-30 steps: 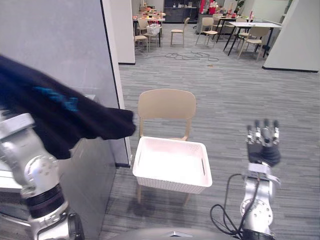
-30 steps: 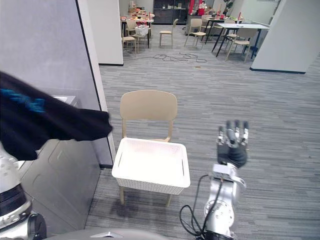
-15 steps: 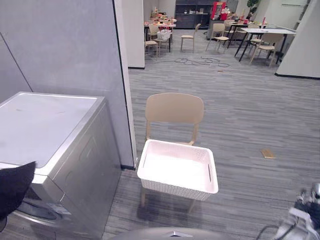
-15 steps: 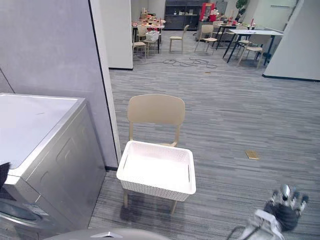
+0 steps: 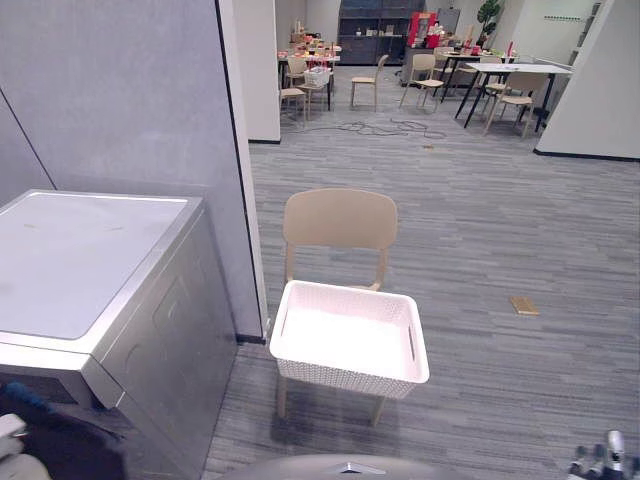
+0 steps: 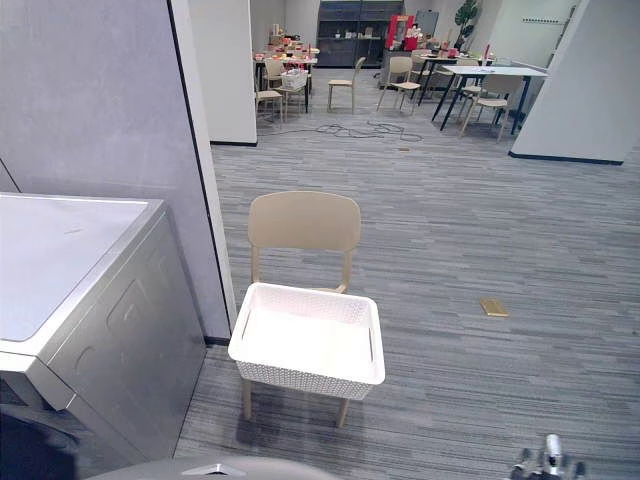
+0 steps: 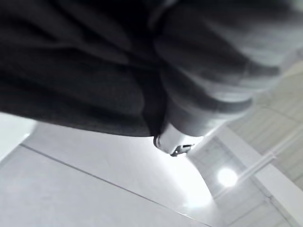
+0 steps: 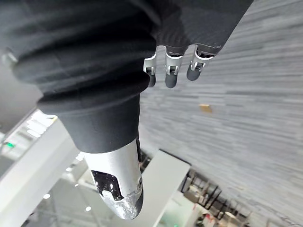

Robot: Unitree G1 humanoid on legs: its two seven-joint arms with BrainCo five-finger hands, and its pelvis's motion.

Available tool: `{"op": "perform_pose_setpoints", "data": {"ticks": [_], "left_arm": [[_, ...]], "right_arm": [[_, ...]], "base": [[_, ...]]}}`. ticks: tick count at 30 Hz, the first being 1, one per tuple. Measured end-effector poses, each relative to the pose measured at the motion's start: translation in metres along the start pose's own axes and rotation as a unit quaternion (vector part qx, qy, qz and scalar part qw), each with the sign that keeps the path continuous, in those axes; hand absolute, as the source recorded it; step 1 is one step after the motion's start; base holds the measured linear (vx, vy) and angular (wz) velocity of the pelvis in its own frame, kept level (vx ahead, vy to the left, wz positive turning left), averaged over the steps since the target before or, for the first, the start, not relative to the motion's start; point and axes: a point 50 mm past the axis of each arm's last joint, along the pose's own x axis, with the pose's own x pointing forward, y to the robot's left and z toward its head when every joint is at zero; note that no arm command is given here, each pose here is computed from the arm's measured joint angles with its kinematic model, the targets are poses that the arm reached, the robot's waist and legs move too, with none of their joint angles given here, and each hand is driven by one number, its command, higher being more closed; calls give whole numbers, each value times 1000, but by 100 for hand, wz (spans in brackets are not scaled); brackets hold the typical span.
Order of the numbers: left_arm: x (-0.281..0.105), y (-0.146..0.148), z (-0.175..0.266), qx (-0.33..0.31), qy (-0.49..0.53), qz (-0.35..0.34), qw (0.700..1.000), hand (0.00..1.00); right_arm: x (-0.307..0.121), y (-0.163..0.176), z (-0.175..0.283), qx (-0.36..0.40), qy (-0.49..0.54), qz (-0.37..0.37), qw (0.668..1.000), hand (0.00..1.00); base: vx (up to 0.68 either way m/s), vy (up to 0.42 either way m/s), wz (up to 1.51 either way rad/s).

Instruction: Pick up the laundry basket with both hands and put the clothes into the washing machine.

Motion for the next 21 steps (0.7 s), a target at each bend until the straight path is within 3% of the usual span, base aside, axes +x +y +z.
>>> {"op": "perform_pose_setpoints", "data": {"ticks": [5,10,15,21], "left_arm": [[-13,16,-56,2,132,33,991,100],[-43,22,-114,12,273,54,961,100],[-74,36,-147,34,364,81,927,100],[-97,39,-165,53,425,73,901,100]], "right_arm": [[-8,-29,-50,-6,116,-63,991,0],[-29,-53,-107,-39,243,-120,962,0],[-50,-57,-145,-124,350,-117,921,0],[-55,-61,-152,-188,379,-100,901,0]], "base": [[0,0,-2],[0,0,0],[16,6,7],[54,6,5]]}}
